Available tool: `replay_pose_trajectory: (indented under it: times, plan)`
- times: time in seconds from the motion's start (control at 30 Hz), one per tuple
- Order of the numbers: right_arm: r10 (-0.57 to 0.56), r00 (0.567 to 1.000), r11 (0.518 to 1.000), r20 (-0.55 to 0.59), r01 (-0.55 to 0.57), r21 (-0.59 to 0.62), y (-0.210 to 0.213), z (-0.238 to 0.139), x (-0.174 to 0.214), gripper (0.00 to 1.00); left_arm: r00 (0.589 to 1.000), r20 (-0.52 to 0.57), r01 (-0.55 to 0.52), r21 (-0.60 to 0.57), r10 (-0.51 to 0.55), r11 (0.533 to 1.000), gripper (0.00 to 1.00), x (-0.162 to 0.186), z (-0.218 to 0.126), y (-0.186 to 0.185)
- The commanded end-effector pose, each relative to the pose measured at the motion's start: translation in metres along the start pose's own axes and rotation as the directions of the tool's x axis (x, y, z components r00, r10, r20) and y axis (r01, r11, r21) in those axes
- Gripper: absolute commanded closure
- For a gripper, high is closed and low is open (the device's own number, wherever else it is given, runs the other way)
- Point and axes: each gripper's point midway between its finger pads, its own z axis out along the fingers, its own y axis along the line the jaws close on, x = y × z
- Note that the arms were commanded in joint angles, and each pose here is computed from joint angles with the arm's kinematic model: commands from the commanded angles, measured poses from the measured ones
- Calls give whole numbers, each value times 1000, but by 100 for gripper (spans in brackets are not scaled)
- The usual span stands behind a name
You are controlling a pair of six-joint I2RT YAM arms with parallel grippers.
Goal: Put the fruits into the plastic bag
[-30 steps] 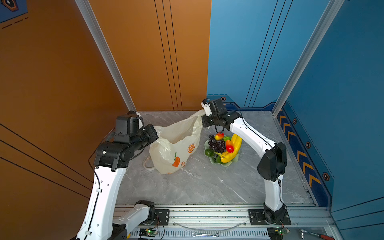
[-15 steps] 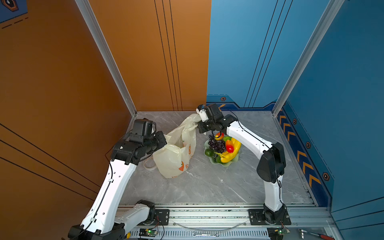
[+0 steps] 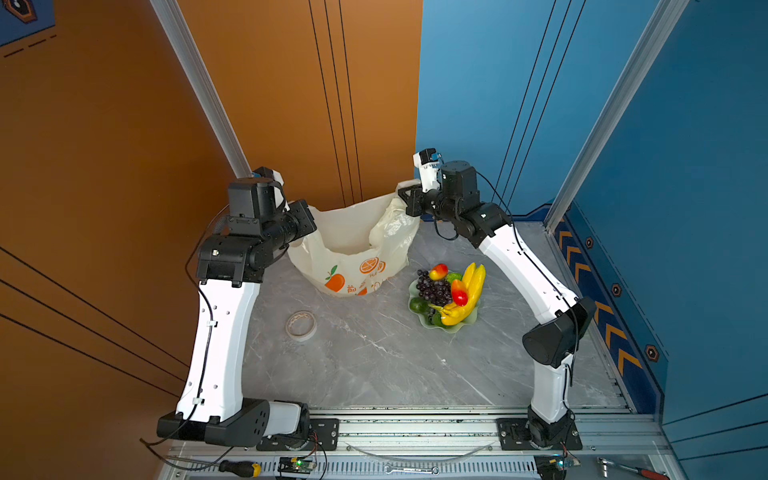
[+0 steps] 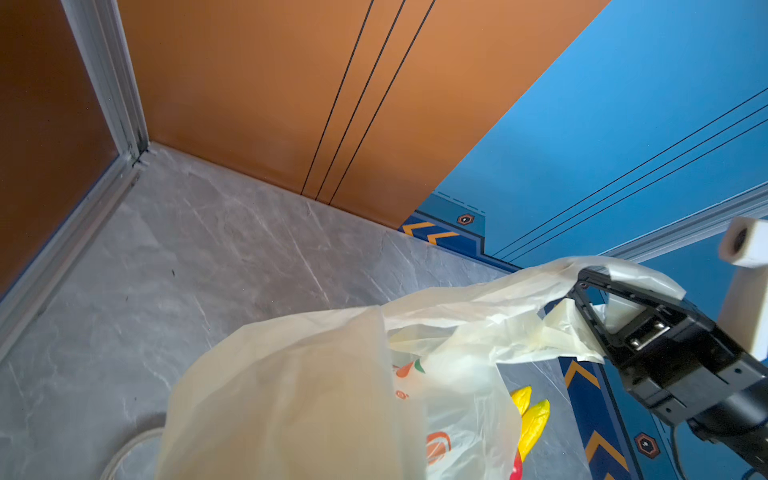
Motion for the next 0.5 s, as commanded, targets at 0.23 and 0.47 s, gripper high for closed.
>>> replay_pose_trajectory:
  times: [0.23,0.47]
  plan:
    - [50,984,998,-173,-45,32,-23,-2,95,100,996,-69,44,-45,-48,998,100,94,-28,44]
    - [116,903,991,-413,-76,112,-55,-20,208,100,966,-155,188,-121,-205,975,100,191,-35,90]
